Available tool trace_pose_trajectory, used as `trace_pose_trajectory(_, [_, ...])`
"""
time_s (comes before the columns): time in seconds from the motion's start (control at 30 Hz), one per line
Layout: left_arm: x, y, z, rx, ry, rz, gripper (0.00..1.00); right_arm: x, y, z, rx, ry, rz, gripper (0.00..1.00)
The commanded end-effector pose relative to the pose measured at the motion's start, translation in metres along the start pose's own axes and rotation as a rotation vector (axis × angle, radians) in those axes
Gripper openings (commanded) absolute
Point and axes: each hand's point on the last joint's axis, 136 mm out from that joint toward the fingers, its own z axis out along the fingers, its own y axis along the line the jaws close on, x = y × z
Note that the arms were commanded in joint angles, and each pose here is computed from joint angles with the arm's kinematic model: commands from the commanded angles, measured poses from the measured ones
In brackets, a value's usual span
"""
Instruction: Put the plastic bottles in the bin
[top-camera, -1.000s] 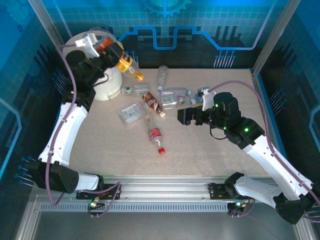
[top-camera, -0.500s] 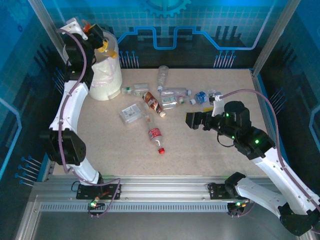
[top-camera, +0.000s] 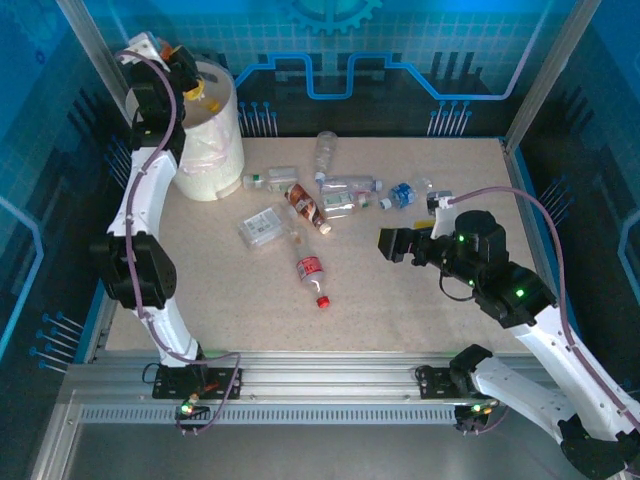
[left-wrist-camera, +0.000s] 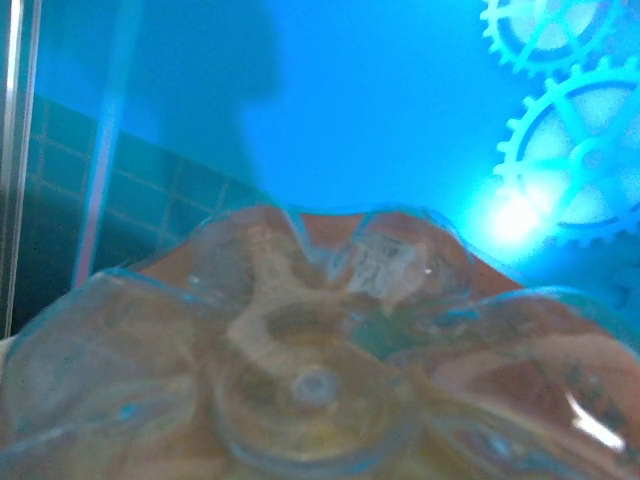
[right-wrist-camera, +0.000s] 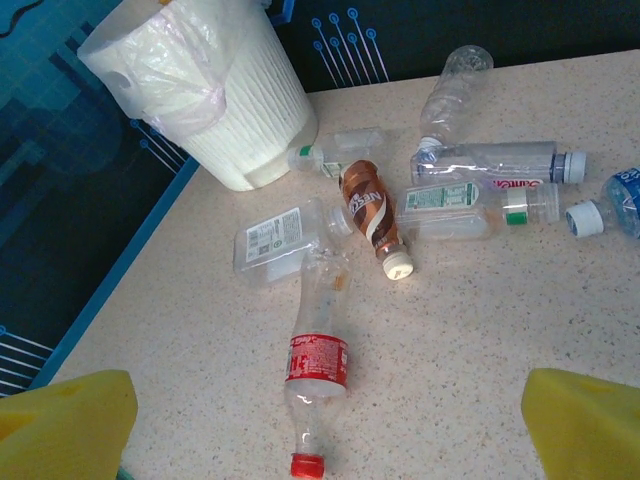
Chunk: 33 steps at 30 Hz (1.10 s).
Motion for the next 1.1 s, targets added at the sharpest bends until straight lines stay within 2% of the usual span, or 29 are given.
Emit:
trace_pose_trajectory(0.0, [-0.001, 0.007, 0.012, -0.017, -0.003, 0.014, 0.54, 0.0, -0.006, -0.004, 0.023, -0.007, 0.025, 1.0])
trace_pose_trajectory(0.07, [0.006, 0.005, 0.018, -0.003, 0.017, 0.004, 0.61, 0.001, -0.005, -0.004, 0.018, -0.003, 0.031, 1.0])
trace_pose_trajectory(0.13, [0.014, 0.004, 0.024, 0.003, 0.045, -0.004, 0.73, 0.001, -0.006, -0.003, 0.02, -0.002, 0.032, 1.0])
trace_pose_trajectory(0.3, [0.021, -0.003, 0.029, 0.042, 0.087, -0.034, 0.8, 0.001, -0.007, -0.003, 0.023, -0.001, 0.034, 1.0])
trace_pose_trajectory(0.53, [0.016, -0.007, 0.018, 0.037, 0.119, -0.105, 0.99, 0.006, -0.018, 0.004, 0.066, 0.012, 0.059, 1.0])
trace_pose_trajectory(0.8, [0.0, -0.022, -0.016, 0.085, 0.173, -0.161, 0.99, 0.013, -0.039, 0.018, 0.157, 0.043, 0.133, 1.0])
trace_pose_trajectory(1.07, [0.005, -0.034, -0.076, 0.155, 0.271, -0.22, 0.99, 0.015, -0.06, 0.04, 0.198, 0.06, 0.185, 1.0])
